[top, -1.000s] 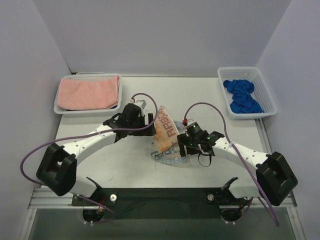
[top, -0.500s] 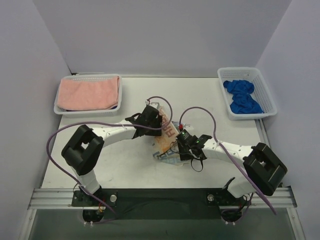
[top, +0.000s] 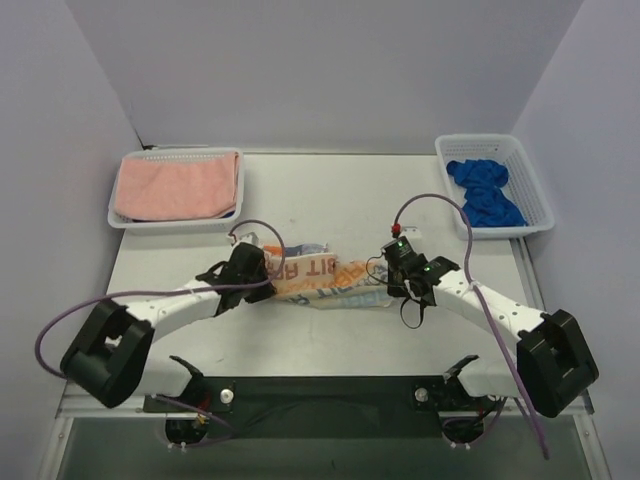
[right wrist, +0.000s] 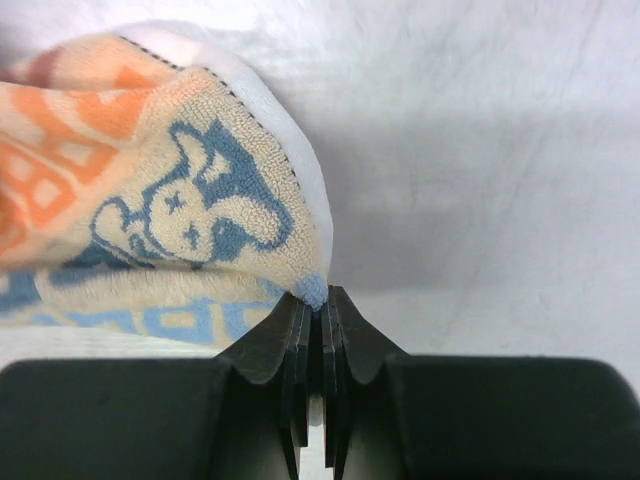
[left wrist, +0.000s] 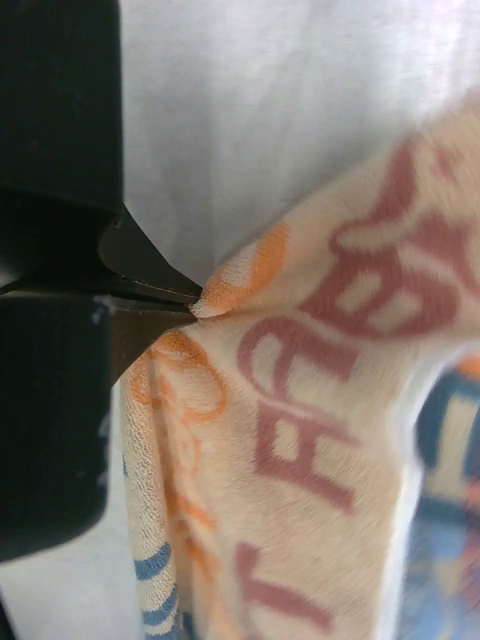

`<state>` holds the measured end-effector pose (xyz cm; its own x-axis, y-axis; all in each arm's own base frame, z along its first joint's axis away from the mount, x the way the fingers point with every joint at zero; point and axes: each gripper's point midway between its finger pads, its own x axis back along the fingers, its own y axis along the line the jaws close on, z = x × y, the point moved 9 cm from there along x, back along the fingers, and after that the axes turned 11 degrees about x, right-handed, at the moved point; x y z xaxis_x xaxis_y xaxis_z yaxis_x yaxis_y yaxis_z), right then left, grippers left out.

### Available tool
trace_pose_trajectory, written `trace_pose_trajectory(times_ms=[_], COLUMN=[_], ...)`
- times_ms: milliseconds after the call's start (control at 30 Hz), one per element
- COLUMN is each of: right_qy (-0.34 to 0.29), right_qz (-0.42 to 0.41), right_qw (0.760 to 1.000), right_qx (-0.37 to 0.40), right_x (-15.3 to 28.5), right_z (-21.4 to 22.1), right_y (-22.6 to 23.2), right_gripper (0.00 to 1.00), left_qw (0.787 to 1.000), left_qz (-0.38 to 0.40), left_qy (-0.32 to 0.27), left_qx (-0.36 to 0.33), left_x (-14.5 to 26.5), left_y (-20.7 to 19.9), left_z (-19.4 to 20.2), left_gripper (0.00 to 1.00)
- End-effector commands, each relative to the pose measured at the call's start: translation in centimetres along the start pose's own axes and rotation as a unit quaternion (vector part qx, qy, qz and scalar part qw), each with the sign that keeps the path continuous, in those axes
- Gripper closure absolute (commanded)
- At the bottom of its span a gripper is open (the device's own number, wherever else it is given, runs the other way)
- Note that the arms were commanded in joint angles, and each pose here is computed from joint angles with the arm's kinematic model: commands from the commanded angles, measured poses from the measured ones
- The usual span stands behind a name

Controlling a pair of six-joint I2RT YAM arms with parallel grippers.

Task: Fold and stack the towels
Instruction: Flatten out the crumpled towel

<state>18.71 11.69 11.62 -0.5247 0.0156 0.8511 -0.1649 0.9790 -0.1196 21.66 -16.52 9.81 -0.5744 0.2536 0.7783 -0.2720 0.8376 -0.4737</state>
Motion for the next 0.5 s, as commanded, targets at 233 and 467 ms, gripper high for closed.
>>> trace_pose_trajectory(times_ms=[233, 467], right_qy=[-0.042, 0.038], right_qz=[-0.017, -0.067], right_qw=[0.999, 0.997], right_qx=[-0.001, -0.030], right_x=[2.3, 0.8], right_z=[-3.8, 0.2], right_y=[-0.9, 0.2], right_gripper=[1.00, 1.00], left_qw=[0.995, 0.988], left_qz=[0.075, 0.143], left_qy=[0.010, -0.040], left_qx=[0.061, -0.043], left_x=[8.9, 12.4], left_y=[2.4, -1.9], left_z=[2.4, -1.6], left_gripper=[0.41, 0.18])
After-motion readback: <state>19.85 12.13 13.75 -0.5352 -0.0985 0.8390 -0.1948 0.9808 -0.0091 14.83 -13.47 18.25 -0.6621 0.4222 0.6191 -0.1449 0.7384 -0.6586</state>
